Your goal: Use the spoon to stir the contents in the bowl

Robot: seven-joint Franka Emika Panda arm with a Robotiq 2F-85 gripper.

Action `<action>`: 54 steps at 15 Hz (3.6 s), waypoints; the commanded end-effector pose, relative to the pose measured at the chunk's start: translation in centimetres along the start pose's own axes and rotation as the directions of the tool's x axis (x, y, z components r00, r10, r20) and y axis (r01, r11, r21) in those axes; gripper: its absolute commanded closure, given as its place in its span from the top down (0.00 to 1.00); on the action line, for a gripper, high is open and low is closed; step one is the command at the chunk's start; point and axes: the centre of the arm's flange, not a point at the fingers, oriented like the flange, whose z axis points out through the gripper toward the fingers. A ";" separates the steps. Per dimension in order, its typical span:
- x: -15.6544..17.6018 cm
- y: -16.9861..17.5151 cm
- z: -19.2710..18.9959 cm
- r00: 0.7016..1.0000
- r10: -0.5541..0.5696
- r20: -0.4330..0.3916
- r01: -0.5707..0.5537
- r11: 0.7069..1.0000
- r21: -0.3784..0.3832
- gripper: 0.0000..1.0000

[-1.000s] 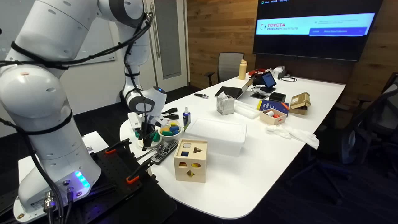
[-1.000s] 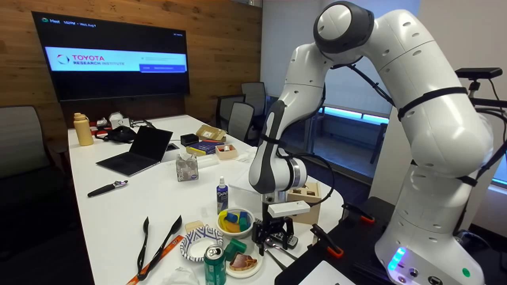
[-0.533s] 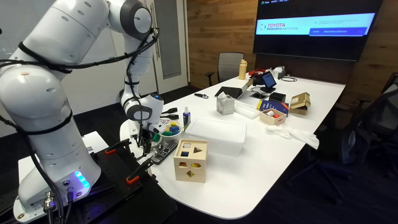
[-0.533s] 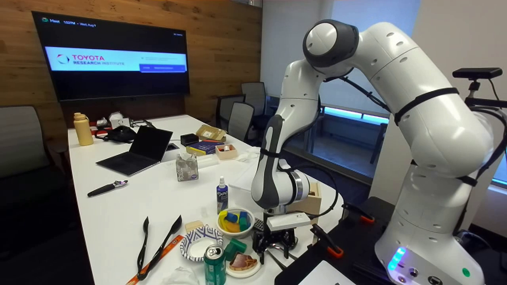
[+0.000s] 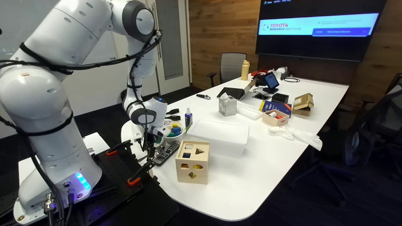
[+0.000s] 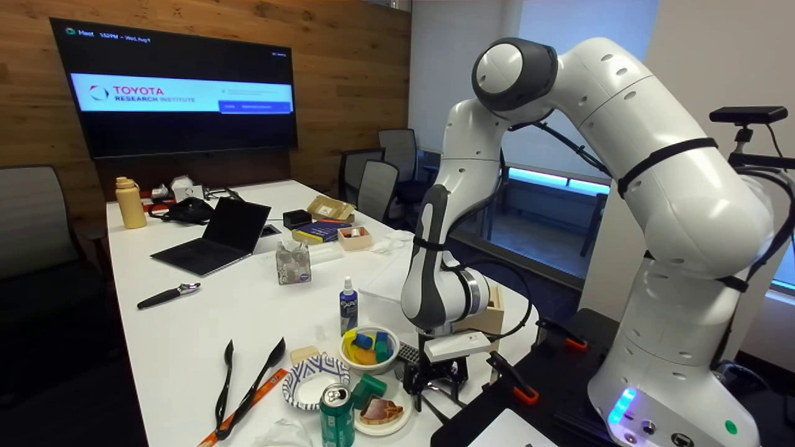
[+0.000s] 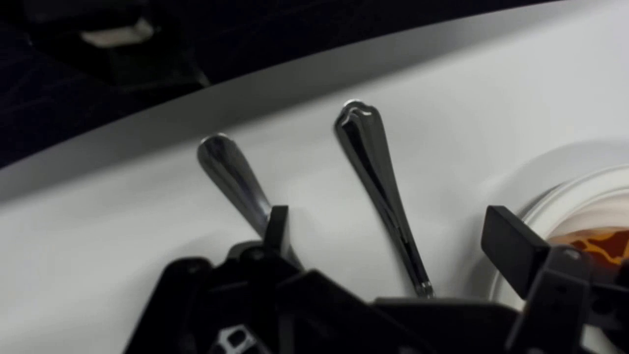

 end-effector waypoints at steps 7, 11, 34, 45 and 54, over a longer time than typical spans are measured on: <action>3.6 -0.6 -0.2 0.999 -0.048 0.024 0.049 0.998 -0.036 1.00; 3.9 -1.0 0.6 0.998 -0.042 0.041 0.043 0.999 -0.027 0.66; -1.6 -0.8 -7.5 1.000 -0.013 0.002 0.013 1.000 -0.028 0.00; 5.6 -5.1 -18.5 0.963 -0.115 0.242 0.167 0.964 -0.206 0.00; 12.8 -11.1 -15.5 0.834 -0.221 0.506 0.362 0.911 -0.199 0.00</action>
